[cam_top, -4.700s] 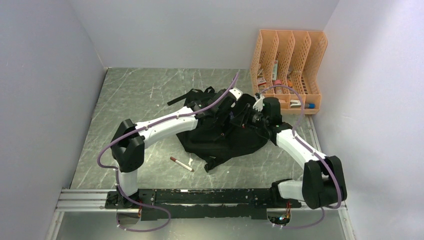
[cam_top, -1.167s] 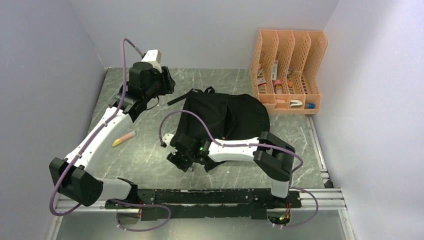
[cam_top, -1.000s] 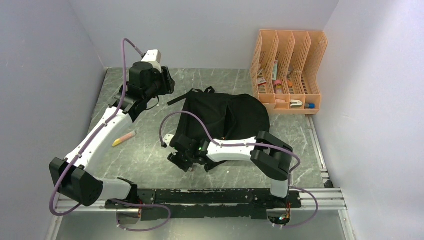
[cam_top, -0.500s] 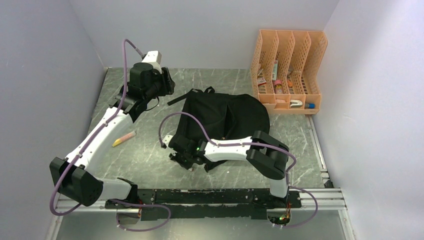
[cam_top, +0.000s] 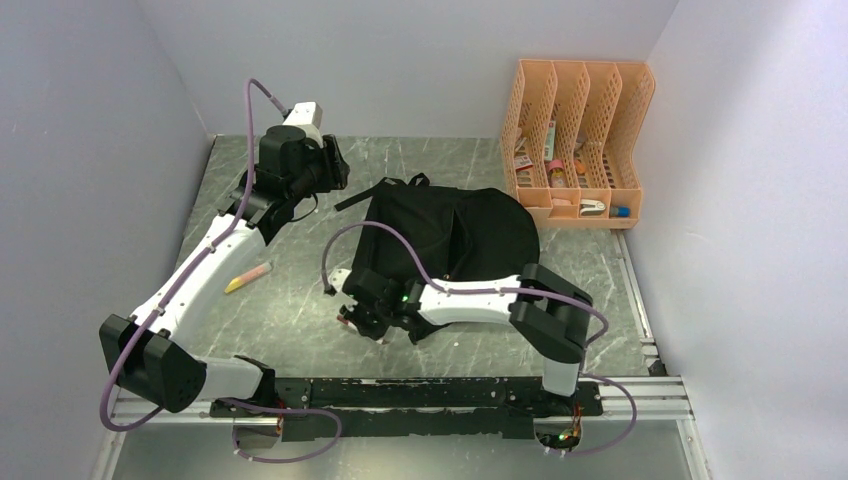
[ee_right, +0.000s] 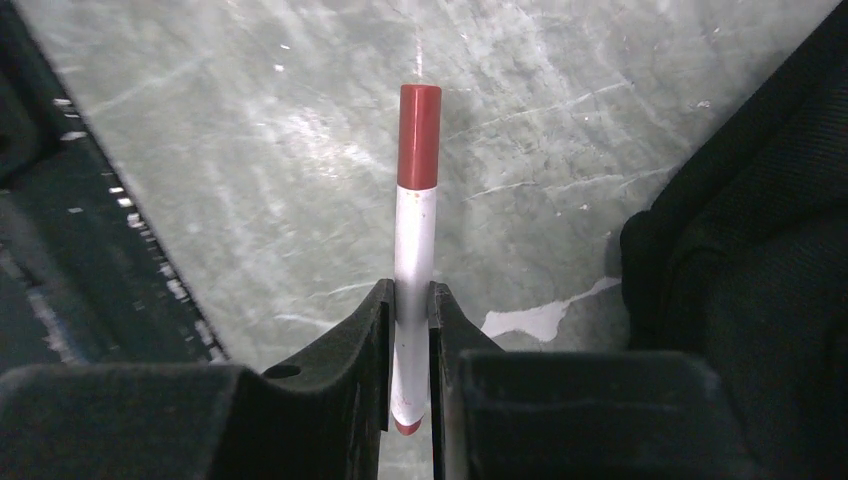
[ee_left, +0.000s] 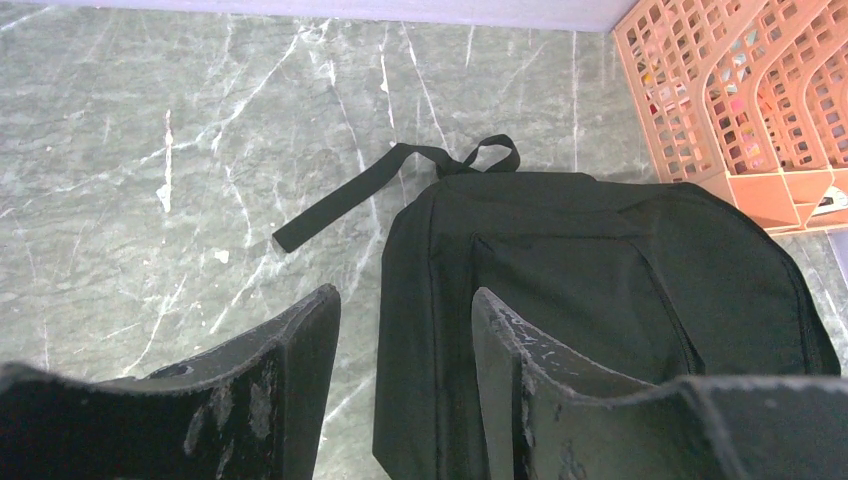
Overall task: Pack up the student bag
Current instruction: Pick up the stationery from the center of the board.
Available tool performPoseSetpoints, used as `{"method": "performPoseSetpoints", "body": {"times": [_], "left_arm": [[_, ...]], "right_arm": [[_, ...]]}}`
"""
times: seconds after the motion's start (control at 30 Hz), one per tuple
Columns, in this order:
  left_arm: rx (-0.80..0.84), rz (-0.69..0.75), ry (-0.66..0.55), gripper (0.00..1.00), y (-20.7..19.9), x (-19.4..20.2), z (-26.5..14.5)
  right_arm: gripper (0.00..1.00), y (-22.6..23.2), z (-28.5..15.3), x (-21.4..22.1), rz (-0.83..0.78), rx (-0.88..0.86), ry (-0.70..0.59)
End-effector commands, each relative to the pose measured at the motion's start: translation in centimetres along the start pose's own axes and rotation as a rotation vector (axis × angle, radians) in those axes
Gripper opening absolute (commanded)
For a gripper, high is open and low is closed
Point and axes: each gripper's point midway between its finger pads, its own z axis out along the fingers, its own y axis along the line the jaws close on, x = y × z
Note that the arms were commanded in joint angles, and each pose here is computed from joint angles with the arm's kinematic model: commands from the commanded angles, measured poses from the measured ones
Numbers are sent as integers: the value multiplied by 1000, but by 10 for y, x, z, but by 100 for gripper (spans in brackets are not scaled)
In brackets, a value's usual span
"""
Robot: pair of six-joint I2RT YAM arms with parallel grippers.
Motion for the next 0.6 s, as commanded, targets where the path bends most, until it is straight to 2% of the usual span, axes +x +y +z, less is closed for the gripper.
{"method": "performPoseSetpoints", "body": {"times": [0.0, 0.2, 0.33, 0.57], "left_arm": [[-11, 3, -19, 57, 5, -5, -6], [-9, 3, -24, 59, 4, -8, -7], [-10, 0, -31, 60, 4, -11, -8], [77, 13, -10, 63, -11, -5, -4]], "right_arm": [[0, 11, -38, -52, 35, -55, -222], [0, -19, -85, -80, 140, 12, -402], [0, -56, -125, -89, 260, 114, -532], [0, -132, -202, -77, 534, 273, -772]]}}
